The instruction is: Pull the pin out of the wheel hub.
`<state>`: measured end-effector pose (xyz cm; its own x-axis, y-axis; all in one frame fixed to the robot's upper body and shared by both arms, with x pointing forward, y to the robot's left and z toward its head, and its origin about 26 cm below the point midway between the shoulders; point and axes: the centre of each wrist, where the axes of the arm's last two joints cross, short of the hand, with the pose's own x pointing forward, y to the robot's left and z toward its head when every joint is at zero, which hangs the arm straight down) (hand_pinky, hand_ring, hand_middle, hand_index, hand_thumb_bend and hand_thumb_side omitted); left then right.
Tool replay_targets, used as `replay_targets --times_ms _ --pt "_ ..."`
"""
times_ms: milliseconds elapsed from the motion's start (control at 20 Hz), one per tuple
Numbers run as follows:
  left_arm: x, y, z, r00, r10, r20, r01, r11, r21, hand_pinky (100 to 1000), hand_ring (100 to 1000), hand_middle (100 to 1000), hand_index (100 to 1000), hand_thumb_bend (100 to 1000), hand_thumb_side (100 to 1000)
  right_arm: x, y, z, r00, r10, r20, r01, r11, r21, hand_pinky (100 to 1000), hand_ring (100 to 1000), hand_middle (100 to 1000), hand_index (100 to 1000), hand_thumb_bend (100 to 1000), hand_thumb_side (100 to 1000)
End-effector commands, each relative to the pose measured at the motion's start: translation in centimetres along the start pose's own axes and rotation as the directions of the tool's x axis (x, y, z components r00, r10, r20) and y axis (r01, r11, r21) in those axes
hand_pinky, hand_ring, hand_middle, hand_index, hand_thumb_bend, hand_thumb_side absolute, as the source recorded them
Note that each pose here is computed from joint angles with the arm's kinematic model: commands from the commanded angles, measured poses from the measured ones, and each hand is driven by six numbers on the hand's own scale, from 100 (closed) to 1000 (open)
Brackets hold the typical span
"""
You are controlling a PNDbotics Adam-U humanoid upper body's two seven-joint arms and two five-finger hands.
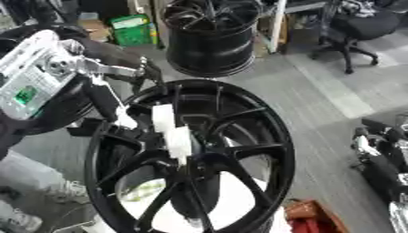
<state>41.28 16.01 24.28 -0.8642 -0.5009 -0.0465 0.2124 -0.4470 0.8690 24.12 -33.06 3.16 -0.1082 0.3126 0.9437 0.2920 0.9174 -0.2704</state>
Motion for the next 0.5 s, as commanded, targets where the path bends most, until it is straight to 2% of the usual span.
replay_targets --times_ms 50,500 --pt "-0.2 1.0 0.3 0.997 -0.077 0.027 0.078 0.996 -0.053 665 606 785 861 477 483 0.5 -0.1 -0.4 1.0 0.002 0.023 -0.002 1.0 0.007 640 524 642 783 100 346" --pt "-0.3 0.1 -1.1 0.998 -0.054 0.038 0.057 0.996 -0.07 690 653 754 844 447 440 0.6 0.0 -0.5 1.0 -0.004 0.028 0.003 1.0 0.01 640 524 642 783 100 345"
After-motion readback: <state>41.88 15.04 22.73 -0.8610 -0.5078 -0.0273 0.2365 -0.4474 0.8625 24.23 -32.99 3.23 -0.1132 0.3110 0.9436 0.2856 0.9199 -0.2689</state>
